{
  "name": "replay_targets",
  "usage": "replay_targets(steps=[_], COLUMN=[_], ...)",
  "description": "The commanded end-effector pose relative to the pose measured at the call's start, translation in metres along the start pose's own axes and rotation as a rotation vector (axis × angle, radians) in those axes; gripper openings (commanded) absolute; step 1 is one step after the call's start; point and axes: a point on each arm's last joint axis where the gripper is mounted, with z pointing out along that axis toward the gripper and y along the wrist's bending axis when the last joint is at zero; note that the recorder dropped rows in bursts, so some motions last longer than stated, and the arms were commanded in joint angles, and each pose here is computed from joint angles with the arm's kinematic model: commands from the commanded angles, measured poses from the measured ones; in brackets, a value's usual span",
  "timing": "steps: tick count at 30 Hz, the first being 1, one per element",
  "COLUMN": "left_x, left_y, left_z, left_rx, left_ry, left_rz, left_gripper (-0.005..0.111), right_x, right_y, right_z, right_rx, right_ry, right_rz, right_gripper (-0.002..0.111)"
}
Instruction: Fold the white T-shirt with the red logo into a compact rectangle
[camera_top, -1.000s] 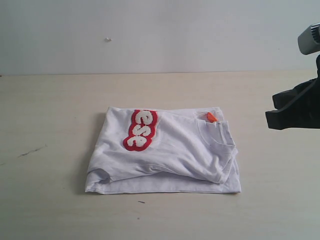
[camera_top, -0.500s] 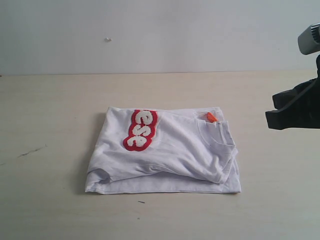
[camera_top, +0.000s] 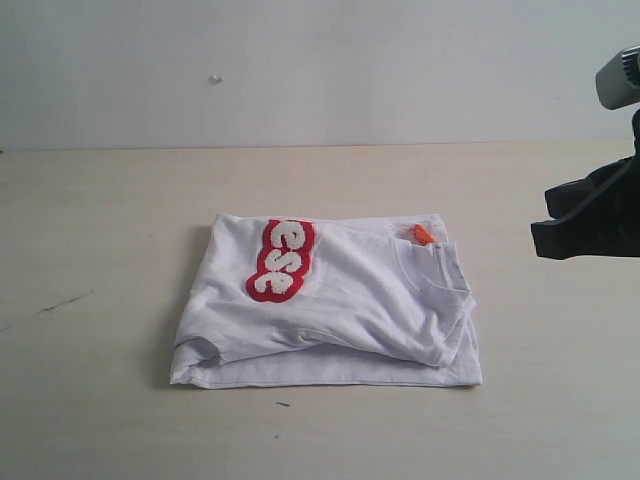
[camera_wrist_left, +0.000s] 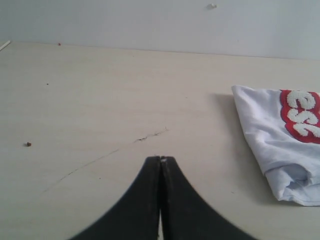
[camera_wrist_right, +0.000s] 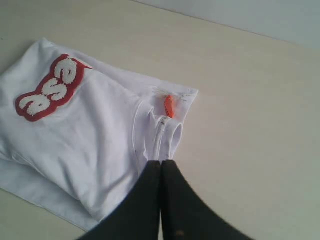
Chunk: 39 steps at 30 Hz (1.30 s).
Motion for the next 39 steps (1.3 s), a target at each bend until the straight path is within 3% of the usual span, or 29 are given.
replay_targets(steps=[1,31,39], left_x=[-0.001,-0.001,-0.001], left_y=[0.000,0.000,0.000], left_z=[0.000,0.000,0.000], left_rx=[-0.001,-0.001,-0.001], left_ry=[-0.015,-0.015,-0.015], left_rz=[0.001,0.001,0.001], left_gripper=[0.000,0.000,0.000], right_x=[0.001,0.004,0.007], right_y=[0.000,0.001,-0.006], right_z=[-0.001,-0.004,-0.041], right_rx=[0.000,-0.004,0.050], right_ry=[-0.005,0.015,-0.146], right_rz=[0.004,-0.011,0.022], right_gripper=[0.000,0.000,0.000])
